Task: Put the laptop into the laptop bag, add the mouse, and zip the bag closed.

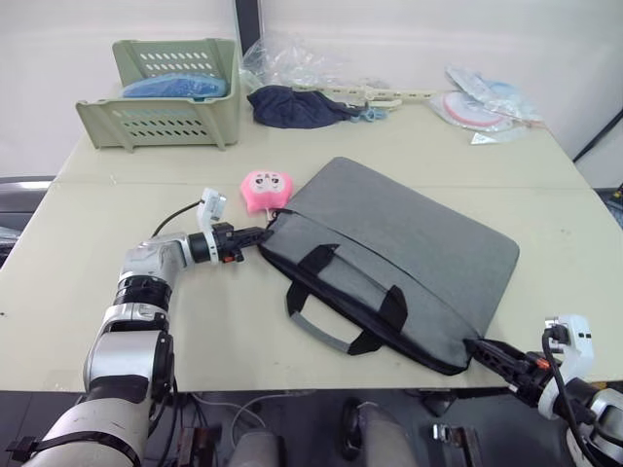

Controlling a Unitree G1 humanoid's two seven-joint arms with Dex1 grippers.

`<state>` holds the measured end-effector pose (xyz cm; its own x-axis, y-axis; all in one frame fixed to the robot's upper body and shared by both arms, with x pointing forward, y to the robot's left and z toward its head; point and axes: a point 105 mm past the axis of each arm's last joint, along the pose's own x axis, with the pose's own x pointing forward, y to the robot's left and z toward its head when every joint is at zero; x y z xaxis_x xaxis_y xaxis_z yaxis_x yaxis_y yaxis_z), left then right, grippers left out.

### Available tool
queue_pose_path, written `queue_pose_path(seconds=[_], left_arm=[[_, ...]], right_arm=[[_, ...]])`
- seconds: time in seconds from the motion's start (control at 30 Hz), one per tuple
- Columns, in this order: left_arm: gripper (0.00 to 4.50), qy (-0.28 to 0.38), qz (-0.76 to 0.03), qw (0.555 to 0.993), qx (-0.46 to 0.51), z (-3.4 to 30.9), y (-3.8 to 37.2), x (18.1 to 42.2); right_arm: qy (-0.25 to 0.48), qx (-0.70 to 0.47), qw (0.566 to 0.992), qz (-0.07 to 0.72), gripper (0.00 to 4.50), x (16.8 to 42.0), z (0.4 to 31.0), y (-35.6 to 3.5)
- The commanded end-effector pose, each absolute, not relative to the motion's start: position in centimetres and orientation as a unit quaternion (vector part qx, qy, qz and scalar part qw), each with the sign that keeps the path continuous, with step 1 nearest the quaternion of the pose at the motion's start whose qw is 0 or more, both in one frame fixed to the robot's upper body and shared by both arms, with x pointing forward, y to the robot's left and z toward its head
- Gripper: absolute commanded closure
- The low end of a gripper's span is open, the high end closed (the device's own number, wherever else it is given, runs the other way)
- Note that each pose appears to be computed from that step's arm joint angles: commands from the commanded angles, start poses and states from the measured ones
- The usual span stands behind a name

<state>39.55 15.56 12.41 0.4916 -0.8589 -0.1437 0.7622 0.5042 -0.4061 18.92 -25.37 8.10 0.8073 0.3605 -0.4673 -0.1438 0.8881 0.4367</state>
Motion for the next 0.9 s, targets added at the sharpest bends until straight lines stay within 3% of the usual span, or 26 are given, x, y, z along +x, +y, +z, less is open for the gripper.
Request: queue_pose_path(seconds=[0.03, 0.33, 0.9], left_arm=[[4.5, 0.17, -0.476, 0.851, -0.142, 12.1, 15.6, 39.4], [4.5, 0.171, -0.475, 0.851, -0.144, 12.0, 15.6, 39.3], [4.5, 0.172, -0.469, 0.854, -0.144, 11.7, 15.7, 39.2]], right_arm=[[0.29, 0.196, 0.93, 0.109, 2.16, 18.3, 7.6, -26.1], [0.289, 0.204, 0.93, 0.097, 2.16, 18.0, 7.6, -26.7], [0.259, 0.266, 0.921, 0.118, 2.16, 20.1, 8.3, -25.4]])
